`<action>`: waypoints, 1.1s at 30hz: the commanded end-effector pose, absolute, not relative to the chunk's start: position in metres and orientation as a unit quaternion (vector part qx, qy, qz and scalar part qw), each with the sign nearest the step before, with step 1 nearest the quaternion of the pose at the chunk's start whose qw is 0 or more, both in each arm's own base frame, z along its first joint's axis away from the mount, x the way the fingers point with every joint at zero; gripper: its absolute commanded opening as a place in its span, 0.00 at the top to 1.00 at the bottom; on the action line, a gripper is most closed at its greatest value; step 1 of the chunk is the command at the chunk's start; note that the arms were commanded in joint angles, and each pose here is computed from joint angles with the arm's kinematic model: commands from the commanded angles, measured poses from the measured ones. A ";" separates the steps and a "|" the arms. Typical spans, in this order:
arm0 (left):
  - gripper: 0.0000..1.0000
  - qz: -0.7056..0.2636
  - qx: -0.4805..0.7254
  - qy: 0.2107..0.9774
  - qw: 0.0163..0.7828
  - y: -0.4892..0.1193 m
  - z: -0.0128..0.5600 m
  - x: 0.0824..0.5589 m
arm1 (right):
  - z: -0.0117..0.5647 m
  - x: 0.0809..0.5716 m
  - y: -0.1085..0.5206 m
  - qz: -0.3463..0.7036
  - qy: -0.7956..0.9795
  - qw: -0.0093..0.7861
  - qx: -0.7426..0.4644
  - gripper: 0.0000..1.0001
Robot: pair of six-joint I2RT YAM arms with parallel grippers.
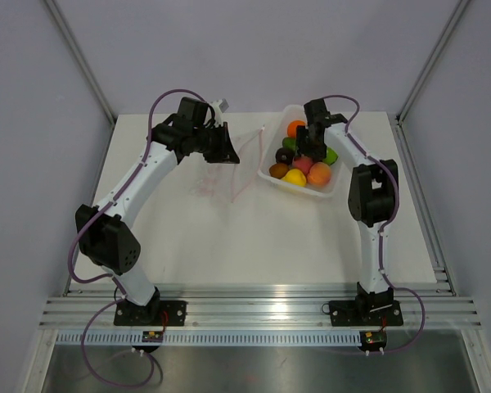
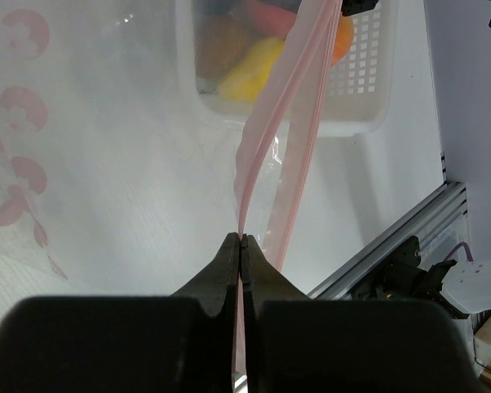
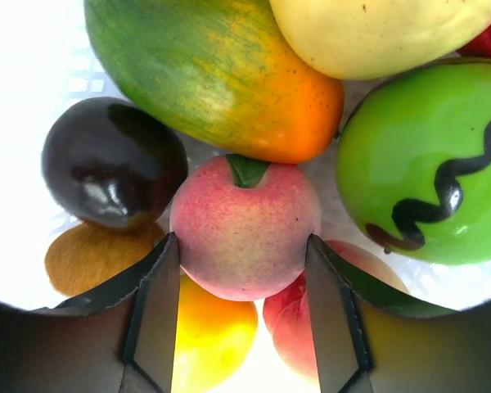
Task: Place the food in the zip-top bag and seal the zipper
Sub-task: Pick up the fake fruit from the bin, then place the fake fruit in the zipper food storage bag.
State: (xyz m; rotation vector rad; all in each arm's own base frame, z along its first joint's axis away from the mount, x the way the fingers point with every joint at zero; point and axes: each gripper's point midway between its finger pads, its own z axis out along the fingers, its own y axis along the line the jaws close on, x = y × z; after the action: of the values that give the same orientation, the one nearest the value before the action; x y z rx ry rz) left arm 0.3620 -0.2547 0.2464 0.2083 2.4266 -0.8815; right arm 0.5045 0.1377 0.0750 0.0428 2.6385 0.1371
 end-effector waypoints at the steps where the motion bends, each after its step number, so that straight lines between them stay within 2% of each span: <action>1: 1.00 -0.336 0.086 0.889 0.299 -0.257 0.263 0.365 | 0.137 0.510 0.147 0.081 0.946 0.313 0.016 0.56; 7: 1.00 -0.336 0.085 0.890 0.296 -0.258 0.261 0.364 | 0.198 0.499 0.139 0.090 0.921 0.377 0.033 0.57; 14: 1.00 -0.336 0.081 0.890 0.296 -0.261 0.261 0.366 | 0.234 0.468 0.141 0.127 0.907 0.400 0.046 0.58; 15: 1.00 -0.336 0.080 0.890 0.297 -0.261 0.262 0.366 | 0.253 0.460 0.143 0.139 0.897 0.417 0.045 0.58; 26: 1.00 -0.334 0.077 0.891 0.299 -0.261 0.262 0.368 | 0.339 0.367 0.231 0.260 0.846 0.464 -0.036 0.57; 33: 1.00 -0.332 0.077 0.891 0.300 -0.261 0.264 0.367 | 0.342 0.344 0.279 0.340 0.828 0.443 -0.057 0.58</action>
State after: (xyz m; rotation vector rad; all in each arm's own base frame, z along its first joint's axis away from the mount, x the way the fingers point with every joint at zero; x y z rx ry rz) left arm 0.3611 -0.2570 0.2456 0.2033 2.4292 -0.8712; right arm 0.3438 0.2594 0.3353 -0.1497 2.0923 0.7327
